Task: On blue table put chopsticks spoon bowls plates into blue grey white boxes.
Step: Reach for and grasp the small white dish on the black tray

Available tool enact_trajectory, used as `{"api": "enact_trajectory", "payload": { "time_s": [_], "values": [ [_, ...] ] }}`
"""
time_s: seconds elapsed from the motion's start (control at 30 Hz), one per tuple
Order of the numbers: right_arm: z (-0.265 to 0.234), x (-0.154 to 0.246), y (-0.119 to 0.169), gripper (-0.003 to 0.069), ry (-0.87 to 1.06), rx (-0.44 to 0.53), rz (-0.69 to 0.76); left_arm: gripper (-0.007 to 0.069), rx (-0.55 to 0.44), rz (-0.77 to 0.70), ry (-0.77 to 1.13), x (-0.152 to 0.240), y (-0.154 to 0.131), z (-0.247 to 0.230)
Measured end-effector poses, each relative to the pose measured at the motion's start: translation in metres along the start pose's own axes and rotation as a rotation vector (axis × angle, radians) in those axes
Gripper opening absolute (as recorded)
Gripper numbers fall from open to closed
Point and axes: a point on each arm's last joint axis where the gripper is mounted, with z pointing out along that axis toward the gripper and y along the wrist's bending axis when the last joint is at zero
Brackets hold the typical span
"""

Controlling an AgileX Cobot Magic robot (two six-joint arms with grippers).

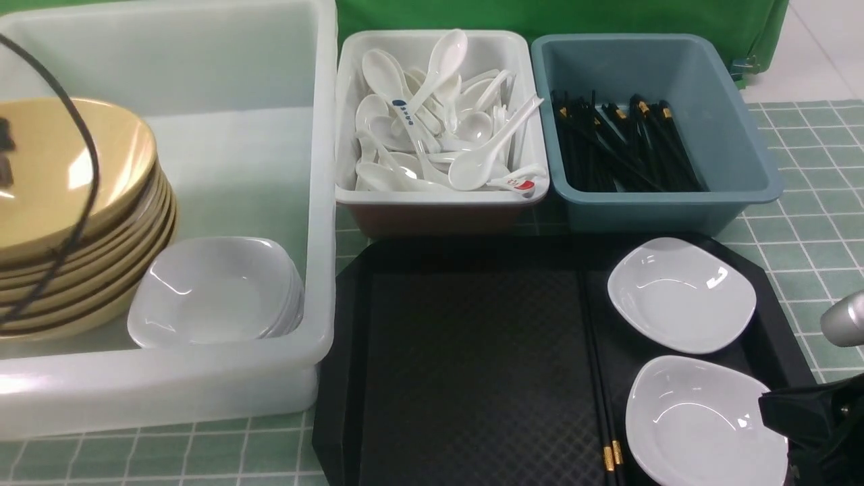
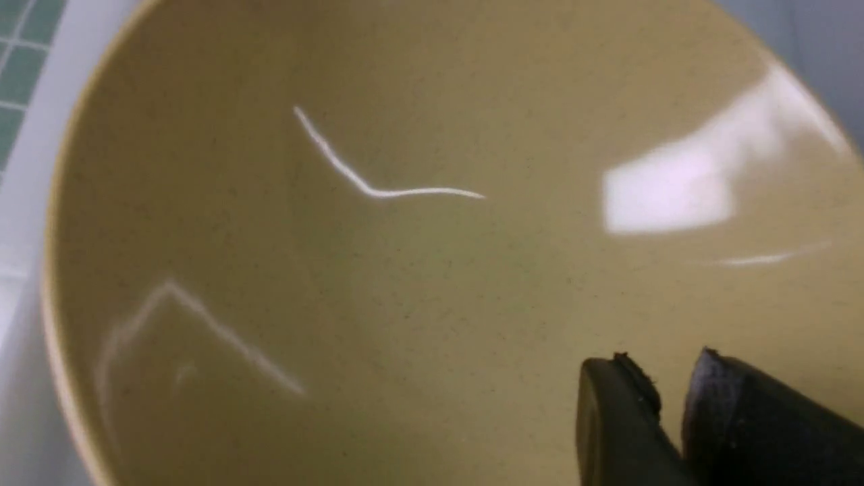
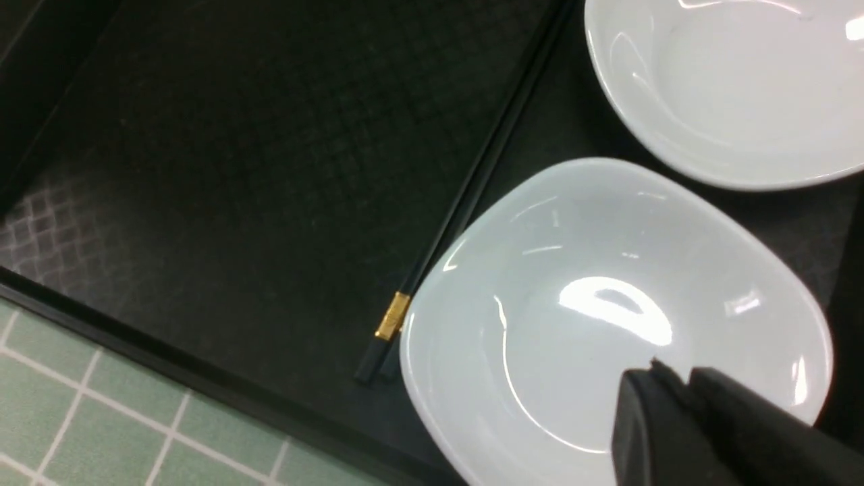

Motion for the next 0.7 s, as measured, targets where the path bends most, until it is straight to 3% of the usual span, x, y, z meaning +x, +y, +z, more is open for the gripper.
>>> {"api": "enact_trajectory", "payload": {
  "time_s": [0.13,0.23,0.47,0.6,0.63,0.67,0.7],
  "values": [
    [0.0,0.001,0.0,0.0099,0.011,-0.004,0.008,0.0005,0.004,-0.052,0.084,0.008,0.004,0.024],
    [0.0,0.001,0.001,0.0101,0.014,-0.006,0.009,0.0002,0.025,-0.054,0.081,0.008,-0.003,0.018],
    [0.003,0.002,-0.002,0.0163,0.039,0.014,-0.015,0.0004,0.129,0.109,-0.189,0.009,-0.052,-0.075],
    [0.02,0.002,-0.011,0.034,0.157,0.071,-0.03,0.0004,0.239,0.272,-0.468,0.048,-0.075,-0.166],
    [0.02,0.002,-0.011,0.034,0.157,0.071,-0.03,0.0004,0.242,0.276,-0.479,0.051,-0.075,-0.17],
    [0.026,-0.002,-0.015,0.0412,0.19,0.088,-0.037,0.0004,0.258,0.295,-0.558,0.073,-0.073,-0.19],
    [0.029,-0.003,-0.016,0.0428,0.202,0.091,-0.04,0.0004,0.263,0.3,-0.598,0.082,-0.071,-0.199]
  ]
}}
